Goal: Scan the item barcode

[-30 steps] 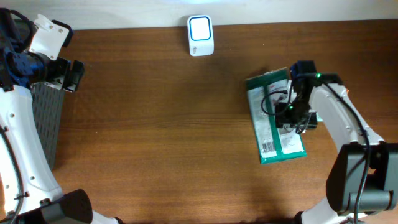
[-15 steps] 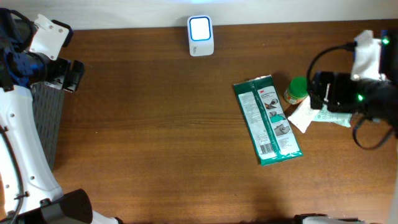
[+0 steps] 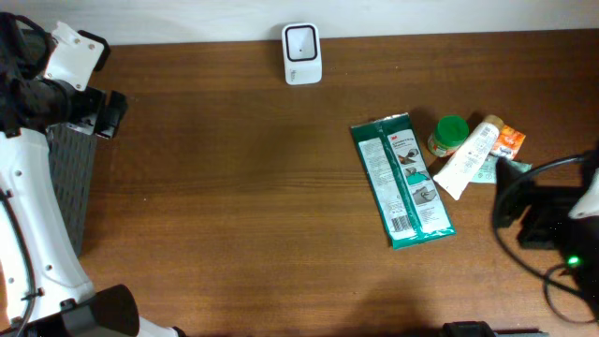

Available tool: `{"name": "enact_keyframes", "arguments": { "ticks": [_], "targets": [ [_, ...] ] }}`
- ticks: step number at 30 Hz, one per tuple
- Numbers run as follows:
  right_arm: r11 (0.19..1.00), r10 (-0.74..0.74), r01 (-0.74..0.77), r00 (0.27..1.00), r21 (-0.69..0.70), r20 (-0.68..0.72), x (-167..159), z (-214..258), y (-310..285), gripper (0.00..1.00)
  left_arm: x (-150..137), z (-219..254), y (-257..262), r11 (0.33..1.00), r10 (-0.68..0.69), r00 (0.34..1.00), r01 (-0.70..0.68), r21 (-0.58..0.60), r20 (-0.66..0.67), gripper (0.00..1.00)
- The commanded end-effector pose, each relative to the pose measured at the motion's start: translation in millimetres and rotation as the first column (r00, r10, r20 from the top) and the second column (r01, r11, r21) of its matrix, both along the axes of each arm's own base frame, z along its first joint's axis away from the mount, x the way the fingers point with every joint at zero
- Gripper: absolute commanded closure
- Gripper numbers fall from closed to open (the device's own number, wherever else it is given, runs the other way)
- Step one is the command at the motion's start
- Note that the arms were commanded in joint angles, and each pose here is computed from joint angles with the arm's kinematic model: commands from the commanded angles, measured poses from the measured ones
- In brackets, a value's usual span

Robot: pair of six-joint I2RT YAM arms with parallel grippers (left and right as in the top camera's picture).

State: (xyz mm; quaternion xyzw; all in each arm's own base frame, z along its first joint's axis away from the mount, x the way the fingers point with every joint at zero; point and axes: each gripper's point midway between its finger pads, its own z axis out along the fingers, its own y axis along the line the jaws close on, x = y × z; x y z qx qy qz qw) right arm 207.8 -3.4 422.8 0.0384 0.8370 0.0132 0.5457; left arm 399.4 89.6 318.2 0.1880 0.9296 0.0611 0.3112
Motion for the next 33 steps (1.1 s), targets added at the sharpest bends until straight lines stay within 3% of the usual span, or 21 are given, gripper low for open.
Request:
{"name": "enact_keyframes", "arguments": {
  "ticks": [1,7,13,17,23,26,33],
  "targets": [
    [1.0,0.0,0.0,0.997,-0.002,0.082,3.5,-40.4,0.1,0.02,0.1,2.1,0.3,1.0,-0.015,1.0,0.015,0.011,0.005,0.01],
    [0.998,0.063,-0.068,0.939,0.006,0.337,14.2,-125.3,12.1,0.02,0.0,2.0,0.3,1.0,-0.015,1.0,0.015,0.01,0.005,0.01],
    [0.996,0.075,-0.085,0.856,-0.003,0.512,21.8,-175.1,15.9,0.02,-0.3,1.8,0.2,1.0,-0.015,1.0,0.015,0.01,0.003,0.01],
    [0.995,0.086,-0.1,0.841,-0.002,0.535,31.1,-195.5,19.8,0.02,-0.3,1.8,0.3,1.0,-0.015,1.0,0.015,0.01,0.003,0.01],
    [0.997,0.071,-0.081,0.873,0.001,0.482,37.6,-226.6,16.8,0.02,-0.4,1.7,0.2,1.0,-0.015,1.0,0.015,0.01,0.003,0.01],
    [0.997,0.074,-0.082,0.94,0.008,0.332,37.8,-266.9,17.0,0.02,-0.3,1.7,0.2,1.0,-0.015,1.0,0.015,0.01,0.003,0.01],
    [0.997,0.074,-0.081,0.939,0.008,0.335,37.9,-266.2,16.9,0.02,-0.3,1.7,0.2,1.0,-0.015,1.0,0.015,0.01,0.003,0.01]
  ]
}}
